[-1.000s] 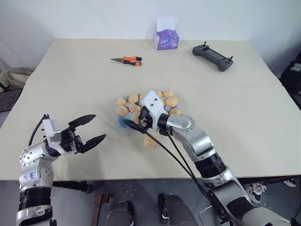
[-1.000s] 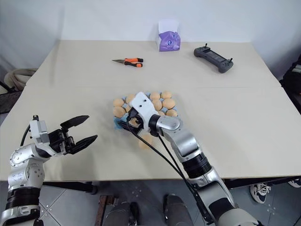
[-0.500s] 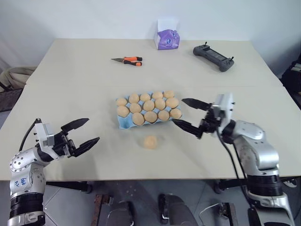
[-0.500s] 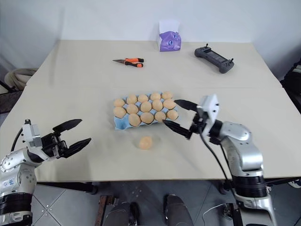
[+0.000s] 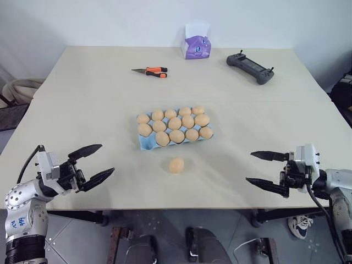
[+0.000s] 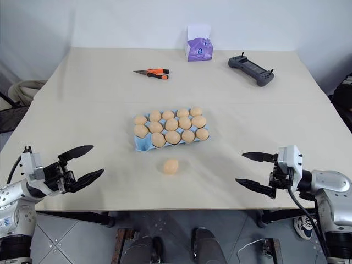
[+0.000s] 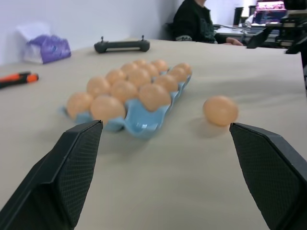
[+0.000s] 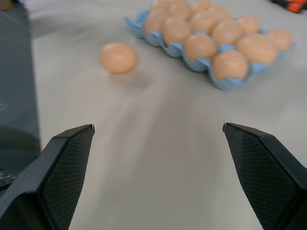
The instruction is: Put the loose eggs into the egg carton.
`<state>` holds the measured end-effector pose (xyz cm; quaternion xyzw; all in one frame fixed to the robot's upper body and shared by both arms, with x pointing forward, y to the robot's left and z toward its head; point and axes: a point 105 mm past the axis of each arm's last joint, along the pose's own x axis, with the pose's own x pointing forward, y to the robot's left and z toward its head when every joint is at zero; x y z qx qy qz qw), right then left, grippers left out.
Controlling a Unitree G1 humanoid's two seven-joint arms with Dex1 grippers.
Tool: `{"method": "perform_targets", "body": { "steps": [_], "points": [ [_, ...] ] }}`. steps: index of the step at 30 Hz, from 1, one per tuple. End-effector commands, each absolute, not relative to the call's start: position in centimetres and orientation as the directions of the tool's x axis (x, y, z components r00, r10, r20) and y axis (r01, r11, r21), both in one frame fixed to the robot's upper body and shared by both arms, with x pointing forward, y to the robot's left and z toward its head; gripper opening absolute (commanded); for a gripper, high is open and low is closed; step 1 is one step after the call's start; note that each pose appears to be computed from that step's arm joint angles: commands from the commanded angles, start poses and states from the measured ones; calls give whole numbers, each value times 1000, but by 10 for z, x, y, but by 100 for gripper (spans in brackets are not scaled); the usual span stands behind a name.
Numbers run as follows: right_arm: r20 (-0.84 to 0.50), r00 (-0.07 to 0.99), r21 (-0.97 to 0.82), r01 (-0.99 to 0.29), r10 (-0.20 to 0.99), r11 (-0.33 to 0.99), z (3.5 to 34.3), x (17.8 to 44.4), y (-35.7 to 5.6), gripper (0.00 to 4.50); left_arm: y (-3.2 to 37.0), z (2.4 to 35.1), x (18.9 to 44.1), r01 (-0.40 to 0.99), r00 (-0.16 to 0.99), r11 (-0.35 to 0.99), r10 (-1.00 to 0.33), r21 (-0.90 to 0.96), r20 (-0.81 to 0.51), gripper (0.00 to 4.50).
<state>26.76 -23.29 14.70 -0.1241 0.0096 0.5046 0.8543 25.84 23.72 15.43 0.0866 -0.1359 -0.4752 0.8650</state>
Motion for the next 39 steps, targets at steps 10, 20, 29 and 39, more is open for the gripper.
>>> {"method": "perform_targets", "body": {
  "steps": [10, 20, 29, 39],
  "points": [
    [-107, 566, -276, -807, 817, 522, 165, 275, -227, 449, 128, 158, 279, 866, 393, 393, -917, 311, 64, 450],
    [-103, 606, -287, -777, 789, 560, 166, 270, -229, 449, 85, 123, 297, 861, 482, 456, -873, 226, -77, 450],
    [-100, 639, -291, -752, 763, 591, 165, 270, -228, 449, 69, 107, 308, 868, 479, 433, -859, 244, -181, 450],
    [-97, 658, -290, -736, 747, 611, 164, 268, -229, 450, 59, 107, 309, 880, 450, 410, -880, 238, -149, 229]
  ]
}}
